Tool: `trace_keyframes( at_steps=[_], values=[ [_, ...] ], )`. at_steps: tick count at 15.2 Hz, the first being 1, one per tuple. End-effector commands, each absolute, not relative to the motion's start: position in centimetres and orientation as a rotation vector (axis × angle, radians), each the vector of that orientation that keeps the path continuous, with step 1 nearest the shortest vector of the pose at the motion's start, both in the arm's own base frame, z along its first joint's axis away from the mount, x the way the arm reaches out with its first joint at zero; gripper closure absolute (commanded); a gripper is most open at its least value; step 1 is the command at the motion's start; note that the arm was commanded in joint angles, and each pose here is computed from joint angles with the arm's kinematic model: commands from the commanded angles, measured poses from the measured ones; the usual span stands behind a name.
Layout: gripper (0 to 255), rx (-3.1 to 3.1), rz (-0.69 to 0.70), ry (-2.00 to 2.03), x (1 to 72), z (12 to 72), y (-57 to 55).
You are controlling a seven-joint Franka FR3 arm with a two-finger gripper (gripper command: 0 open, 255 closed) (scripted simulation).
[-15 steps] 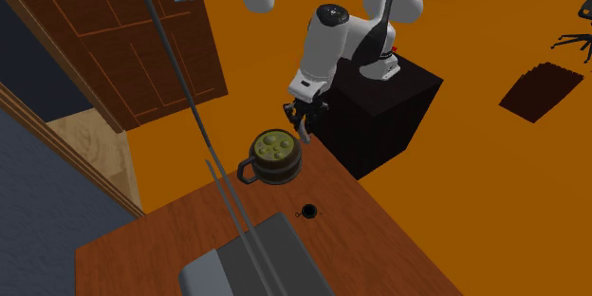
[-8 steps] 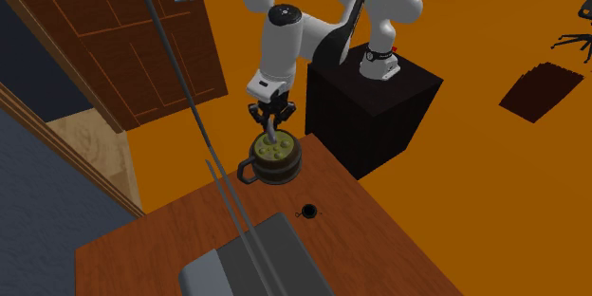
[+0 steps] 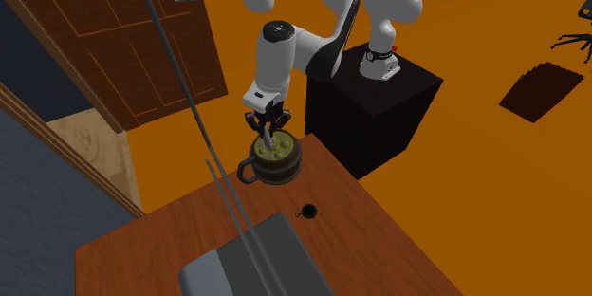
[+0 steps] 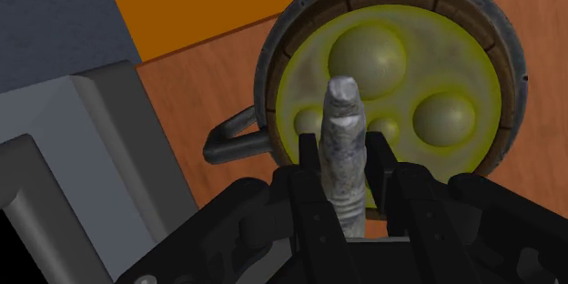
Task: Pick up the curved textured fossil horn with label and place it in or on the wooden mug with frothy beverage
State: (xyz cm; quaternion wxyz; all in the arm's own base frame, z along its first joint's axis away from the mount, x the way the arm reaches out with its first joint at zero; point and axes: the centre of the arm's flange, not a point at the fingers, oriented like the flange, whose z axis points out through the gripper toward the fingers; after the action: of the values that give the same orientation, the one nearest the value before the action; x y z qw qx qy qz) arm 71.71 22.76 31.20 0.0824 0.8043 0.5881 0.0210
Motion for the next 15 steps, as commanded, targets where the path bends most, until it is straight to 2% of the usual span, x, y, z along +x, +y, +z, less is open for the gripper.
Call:
trace_keyframes(
  at_steps=[1,6,14,15],
  values=[
    [255,2.402,0.063,1.757,71.7,30.2,22.8],
    [255,2.402,0.063,1.757,71.7,27.7,22.8],
    [255,2.402,0.063,1.757,71.7,27.7,22.8],
    [0,2.402,0.063,1.757,71.7,27.7,22.8]
  ],
)
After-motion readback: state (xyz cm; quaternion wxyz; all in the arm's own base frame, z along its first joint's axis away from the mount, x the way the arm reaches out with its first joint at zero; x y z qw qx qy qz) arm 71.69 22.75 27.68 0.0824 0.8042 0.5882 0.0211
